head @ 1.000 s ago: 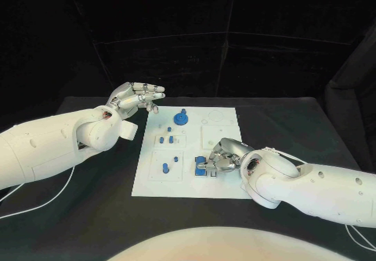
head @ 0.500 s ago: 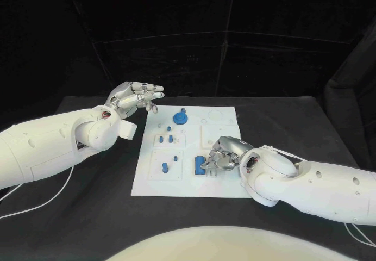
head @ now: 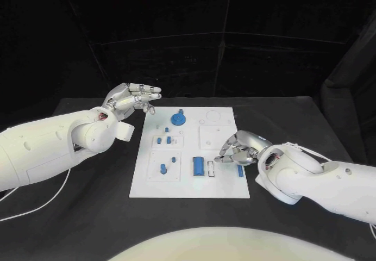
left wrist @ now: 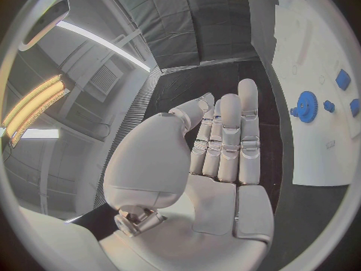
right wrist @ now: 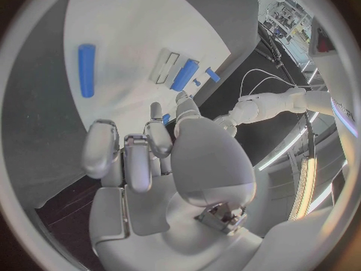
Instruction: Assemble the parts on the task board
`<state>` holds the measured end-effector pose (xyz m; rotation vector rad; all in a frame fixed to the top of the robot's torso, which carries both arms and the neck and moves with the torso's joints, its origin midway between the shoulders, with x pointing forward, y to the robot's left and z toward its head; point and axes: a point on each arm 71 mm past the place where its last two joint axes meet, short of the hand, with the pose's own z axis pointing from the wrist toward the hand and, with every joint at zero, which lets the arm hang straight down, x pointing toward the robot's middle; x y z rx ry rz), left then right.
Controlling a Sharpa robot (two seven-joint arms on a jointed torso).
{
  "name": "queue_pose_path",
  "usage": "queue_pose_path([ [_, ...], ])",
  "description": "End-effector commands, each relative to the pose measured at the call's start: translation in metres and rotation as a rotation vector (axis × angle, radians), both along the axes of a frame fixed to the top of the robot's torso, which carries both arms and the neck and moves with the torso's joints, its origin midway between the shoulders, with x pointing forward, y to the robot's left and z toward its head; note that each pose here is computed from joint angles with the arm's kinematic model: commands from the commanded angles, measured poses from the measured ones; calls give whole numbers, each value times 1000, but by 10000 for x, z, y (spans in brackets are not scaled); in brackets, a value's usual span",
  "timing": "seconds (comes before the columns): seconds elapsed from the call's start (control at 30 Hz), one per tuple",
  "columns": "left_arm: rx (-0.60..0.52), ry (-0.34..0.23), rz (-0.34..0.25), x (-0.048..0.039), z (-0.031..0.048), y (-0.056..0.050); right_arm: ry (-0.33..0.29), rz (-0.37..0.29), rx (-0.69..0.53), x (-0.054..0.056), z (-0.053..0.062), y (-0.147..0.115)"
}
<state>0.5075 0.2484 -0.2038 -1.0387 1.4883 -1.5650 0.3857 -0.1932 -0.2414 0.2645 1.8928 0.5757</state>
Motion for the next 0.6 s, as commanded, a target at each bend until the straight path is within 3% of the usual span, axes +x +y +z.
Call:
queue_pose_path([
  [0.03, -11, -3, -10, -2, 15, -16, 8, -8, 45, 7, 54, -129],
  [0.27, -13, -2, -15, -5, 15, -35, 45, -3, -135, 3, 46, -447],
  [0.6, -14, -2, -17, -5, 13, -40, 88, 13, -275, 26, -37, -510],
])
